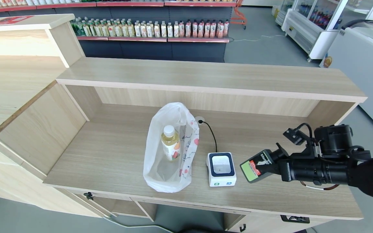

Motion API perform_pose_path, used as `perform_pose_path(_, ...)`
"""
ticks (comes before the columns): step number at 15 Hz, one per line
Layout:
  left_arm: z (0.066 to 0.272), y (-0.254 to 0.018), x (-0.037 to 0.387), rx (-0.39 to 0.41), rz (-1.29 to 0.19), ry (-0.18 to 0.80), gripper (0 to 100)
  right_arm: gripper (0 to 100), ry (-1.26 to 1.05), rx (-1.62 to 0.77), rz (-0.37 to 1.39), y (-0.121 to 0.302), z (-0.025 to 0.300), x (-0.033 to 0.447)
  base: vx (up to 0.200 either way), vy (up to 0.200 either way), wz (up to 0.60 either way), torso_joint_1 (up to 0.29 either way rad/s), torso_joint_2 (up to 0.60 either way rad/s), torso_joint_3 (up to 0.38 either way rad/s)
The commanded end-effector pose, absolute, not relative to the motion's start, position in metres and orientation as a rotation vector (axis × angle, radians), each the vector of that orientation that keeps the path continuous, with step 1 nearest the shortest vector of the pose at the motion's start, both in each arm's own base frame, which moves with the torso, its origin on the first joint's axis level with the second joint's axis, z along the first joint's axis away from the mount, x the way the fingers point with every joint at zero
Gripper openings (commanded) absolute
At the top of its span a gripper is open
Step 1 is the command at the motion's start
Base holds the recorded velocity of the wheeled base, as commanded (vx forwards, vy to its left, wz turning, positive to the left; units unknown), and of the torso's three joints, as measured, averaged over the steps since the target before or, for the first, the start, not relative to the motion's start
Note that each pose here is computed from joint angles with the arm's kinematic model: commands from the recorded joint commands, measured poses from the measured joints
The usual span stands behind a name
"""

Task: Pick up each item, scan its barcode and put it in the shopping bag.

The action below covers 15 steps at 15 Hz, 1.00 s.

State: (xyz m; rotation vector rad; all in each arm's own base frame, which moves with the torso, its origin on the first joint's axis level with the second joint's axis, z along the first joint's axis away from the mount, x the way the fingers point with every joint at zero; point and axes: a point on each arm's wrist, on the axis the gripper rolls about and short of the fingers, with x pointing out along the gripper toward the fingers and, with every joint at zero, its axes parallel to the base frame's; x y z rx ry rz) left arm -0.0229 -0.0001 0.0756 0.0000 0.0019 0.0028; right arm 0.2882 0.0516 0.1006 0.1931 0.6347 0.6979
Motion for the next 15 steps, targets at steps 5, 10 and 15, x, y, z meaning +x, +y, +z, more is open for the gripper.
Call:
perform_pose_path(5, 0.076, 0.000, -0.023, 0.002, 0.003, 0.002, 100, 0, 0.633, 0.253, 0.733, 0.072, 0.085, 0.300, 0.000, 0.000, 0.00, 0.000, 0.00, 0.000)
perform_pose_path(10, 0.076, 0.000, -0.023, 0.003, 0.003, 0.002, 100, 0, 0.618, 0.255, 0.758, 0.084, 0.073, 0.307, 0.000, 0.000, 0.00, 0.000, 0.00, 0.000)
perform_pose_path(15, 0.076, 0.000, -0.023, 0.003, 0.003, 0.002, 100, 0, 0.593, 0.247, 0.763, 0.086, 0.062, 0.314, 0.000, 0.000, 0.00, 0.000, 0.00, 0.000)
